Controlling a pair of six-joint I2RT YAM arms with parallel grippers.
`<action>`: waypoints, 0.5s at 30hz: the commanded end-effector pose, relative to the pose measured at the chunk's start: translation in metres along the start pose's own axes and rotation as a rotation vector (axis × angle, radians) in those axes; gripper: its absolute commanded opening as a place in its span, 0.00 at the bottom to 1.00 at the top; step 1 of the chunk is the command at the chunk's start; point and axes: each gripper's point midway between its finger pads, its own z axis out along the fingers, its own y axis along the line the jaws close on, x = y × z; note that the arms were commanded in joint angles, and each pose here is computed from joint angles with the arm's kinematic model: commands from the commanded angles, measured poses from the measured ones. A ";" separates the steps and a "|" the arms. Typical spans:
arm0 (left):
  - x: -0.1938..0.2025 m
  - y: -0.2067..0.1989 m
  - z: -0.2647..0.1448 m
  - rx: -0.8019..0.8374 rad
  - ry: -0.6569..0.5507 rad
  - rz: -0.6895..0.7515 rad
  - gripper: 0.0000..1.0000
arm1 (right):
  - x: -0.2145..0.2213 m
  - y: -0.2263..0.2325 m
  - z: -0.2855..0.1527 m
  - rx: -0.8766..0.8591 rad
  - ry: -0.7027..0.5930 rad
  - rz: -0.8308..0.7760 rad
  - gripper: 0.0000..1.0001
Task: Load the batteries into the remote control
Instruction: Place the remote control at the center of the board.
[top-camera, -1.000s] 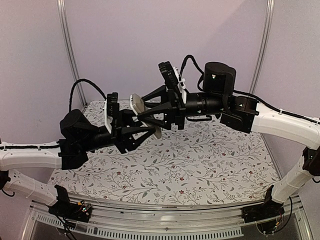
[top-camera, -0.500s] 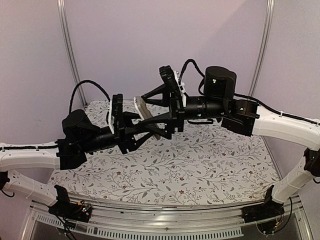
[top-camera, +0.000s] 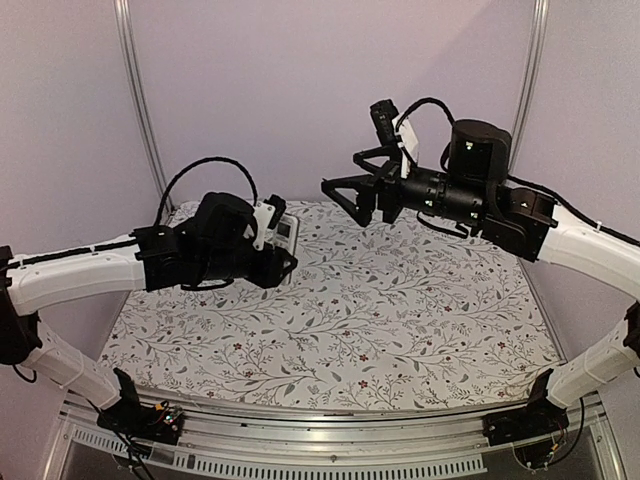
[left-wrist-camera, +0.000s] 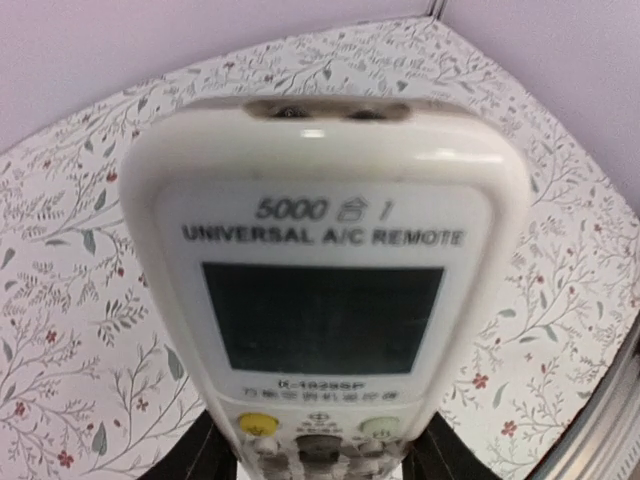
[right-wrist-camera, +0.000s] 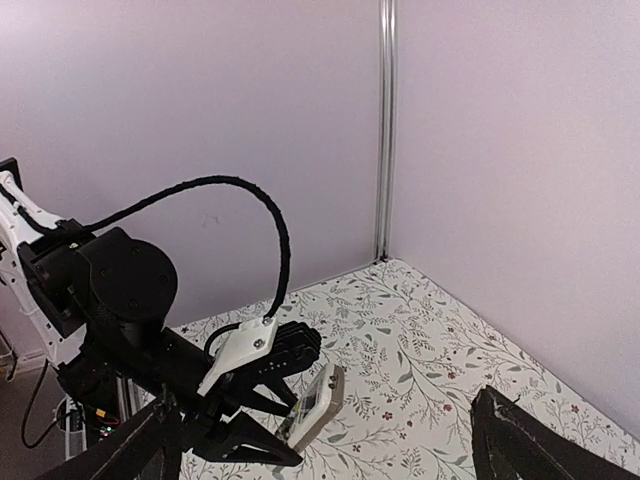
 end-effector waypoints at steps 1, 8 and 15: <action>0.087 0.041 0.008 -0.136 0.348 -0.088 0.00 | 0.035 -0.024 -0.001 0.136 0.126 0.067 0.99; 0.166 0.081 0.036 -0.238 0.628 -0.297 0.00 | 0.043 -0.024 -0.005 0.138 0.146 0.074 0.99; 0.194 0.090 0.048 -0.209 0.686 -0.457 0.00 | 0.047 -0.024 -0.013 0.142 0.152 0.072 0.99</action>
